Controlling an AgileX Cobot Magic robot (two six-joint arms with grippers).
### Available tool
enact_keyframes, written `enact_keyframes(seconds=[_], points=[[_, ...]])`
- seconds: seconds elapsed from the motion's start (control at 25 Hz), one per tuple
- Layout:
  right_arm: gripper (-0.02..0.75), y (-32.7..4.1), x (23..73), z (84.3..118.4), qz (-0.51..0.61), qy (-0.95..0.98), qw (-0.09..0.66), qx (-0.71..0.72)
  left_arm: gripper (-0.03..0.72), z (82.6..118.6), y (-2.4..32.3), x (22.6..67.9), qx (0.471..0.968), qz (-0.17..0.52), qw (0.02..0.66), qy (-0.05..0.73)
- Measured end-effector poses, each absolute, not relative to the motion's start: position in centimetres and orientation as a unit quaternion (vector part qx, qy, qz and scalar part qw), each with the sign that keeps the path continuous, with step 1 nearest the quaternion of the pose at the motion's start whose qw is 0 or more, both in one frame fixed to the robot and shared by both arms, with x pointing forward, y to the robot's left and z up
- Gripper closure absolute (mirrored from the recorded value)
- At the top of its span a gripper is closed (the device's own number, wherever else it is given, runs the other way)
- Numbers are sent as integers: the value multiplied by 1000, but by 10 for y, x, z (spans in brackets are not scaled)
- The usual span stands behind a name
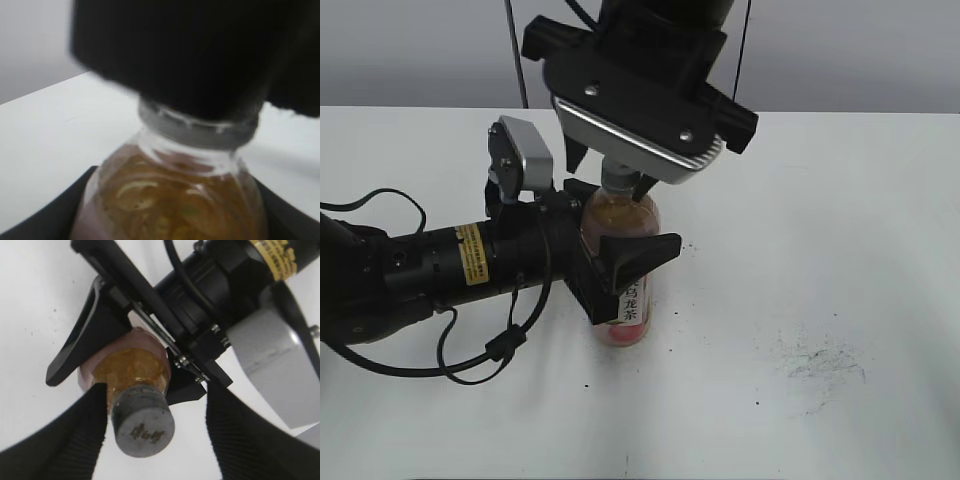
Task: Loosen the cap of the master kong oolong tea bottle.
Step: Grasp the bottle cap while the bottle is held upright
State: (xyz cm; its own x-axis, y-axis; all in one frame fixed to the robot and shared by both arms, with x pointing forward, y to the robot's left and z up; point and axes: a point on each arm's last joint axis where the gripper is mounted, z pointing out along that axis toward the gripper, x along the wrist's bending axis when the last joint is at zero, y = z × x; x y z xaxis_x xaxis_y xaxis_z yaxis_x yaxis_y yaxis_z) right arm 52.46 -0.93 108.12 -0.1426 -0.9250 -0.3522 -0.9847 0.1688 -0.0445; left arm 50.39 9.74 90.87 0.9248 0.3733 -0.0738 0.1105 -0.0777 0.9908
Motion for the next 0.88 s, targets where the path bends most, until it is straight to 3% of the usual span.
enact_keyframes(seconds=[0.12, 0.2, 0.44, 0.64, 0.88], points=[[175, -9, 524, 1081, 112, 802, 143, -569, 241, 909, 97, 504, 728, 100, 658, 166], [142, -9, 525, 1081, 117, 851, 133, -494, 241, 909, 97, 504, 728, 100, 658, 166], [165, -12, 528, 1080, 140, 976, 94, -141, 241, 909, 97, 504, 728, 100, 658, 166], [171, -10, 531, 1082, 179, 970, 67, 149, 241, 909, 97, 504, 728, 100, 658, 166], [172, -11, 530, 1081, 182, 910, 19, 372, 241, 909, 97, 504, 728, 100, 658, 166]])
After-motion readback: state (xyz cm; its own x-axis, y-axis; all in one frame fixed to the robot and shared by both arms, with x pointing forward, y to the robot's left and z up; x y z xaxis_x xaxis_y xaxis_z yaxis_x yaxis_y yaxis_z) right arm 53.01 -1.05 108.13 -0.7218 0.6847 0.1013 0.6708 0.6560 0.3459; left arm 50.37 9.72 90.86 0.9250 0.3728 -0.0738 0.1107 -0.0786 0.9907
